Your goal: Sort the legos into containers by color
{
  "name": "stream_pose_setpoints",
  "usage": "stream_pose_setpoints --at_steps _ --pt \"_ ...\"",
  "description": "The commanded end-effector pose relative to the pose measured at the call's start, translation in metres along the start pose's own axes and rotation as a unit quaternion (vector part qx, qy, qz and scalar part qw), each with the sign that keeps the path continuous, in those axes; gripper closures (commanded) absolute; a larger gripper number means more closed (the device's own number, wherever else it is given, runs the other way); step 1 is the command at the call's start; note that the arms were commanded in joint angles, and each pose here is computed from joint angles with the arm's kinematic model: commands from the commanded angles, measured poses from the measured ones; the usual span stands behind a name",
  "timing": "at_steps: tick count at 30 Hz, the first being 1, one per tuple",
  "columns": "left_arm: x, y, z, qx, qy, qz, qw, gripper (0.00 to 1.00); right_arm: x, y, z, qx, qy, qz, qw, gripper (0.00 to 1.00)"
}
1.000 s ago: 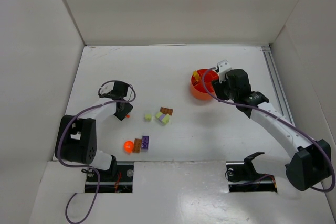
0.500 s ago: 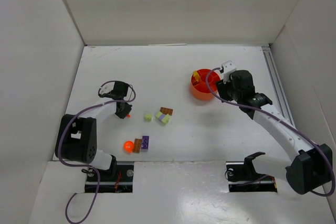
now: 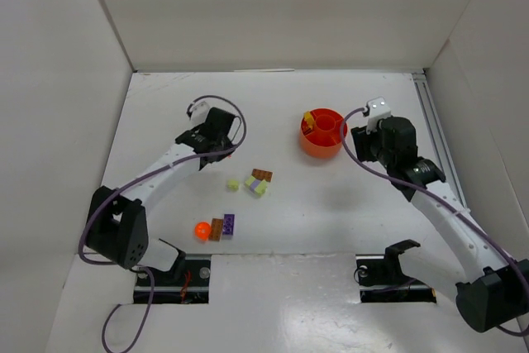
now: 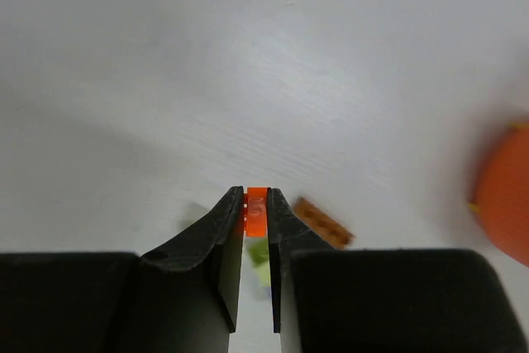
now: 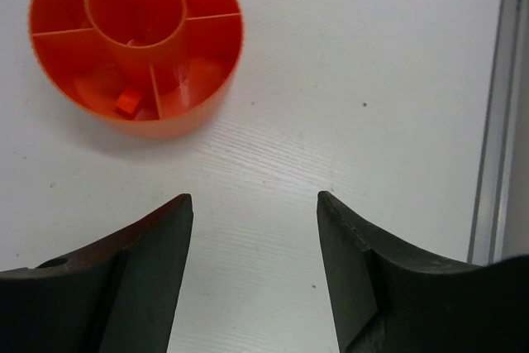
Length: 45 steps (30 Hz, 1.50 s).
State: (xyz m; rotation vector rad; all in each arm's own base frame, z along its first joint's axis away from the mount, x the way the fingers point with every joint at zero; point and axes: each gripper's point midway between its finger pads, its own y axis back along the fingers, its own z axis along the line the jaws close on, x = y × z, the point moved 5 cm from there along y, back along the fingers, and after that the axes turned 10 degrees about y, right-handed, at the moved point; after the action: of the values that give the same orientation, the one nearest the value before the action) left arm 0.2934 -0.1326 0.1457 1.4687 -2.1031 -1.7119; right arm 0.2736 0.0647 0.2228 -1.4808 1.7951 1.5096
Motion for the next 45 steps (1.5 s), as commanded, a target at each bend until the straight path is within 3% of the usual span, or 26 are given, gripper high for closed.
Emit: stream_pose_setpoints --at_steps 1,9,16,19,32,45 --pt "-0.011 0.056 -0.072 0.146 -0.053 -0.063 0.986 1.00 0.007 0.015 -0.021 0.069 -0.050 0.006 0.996 0.33" --pt "0.027 0.104 -0.181 0.298 -0.138 -0.097 0.940 1.00 0.044 0.041 -0.051 0.156 -0.105 0.053 0.981 0.27" --pt "0.053 0.088 -0.237 0.366 -0.151 -0.064 0.916 1.00 0.060 0.040 -0.054 0.172 -0.121 0.078 0.975 0.27" --pt "0.070 0.067 -0.253 0.365 -0.164 -0.044 0.916 1.00 0.060 0.040 -0.054 0.172 -0.121 0.078 0.974 0.27" --pt "0.104 0.035 -0.257 0.337 -0.173 -0.025 0.925 0.96 0.063 0.033 -0.052 0.166 -0.121 0.081 0.975 0.27" --pt "0.116 0.025 -0.253 0.332 -0.174 -0.004 0.927 0.76 0.062 0.036 -0.053 0.167 -0.117 0.077 0.976 0.26"
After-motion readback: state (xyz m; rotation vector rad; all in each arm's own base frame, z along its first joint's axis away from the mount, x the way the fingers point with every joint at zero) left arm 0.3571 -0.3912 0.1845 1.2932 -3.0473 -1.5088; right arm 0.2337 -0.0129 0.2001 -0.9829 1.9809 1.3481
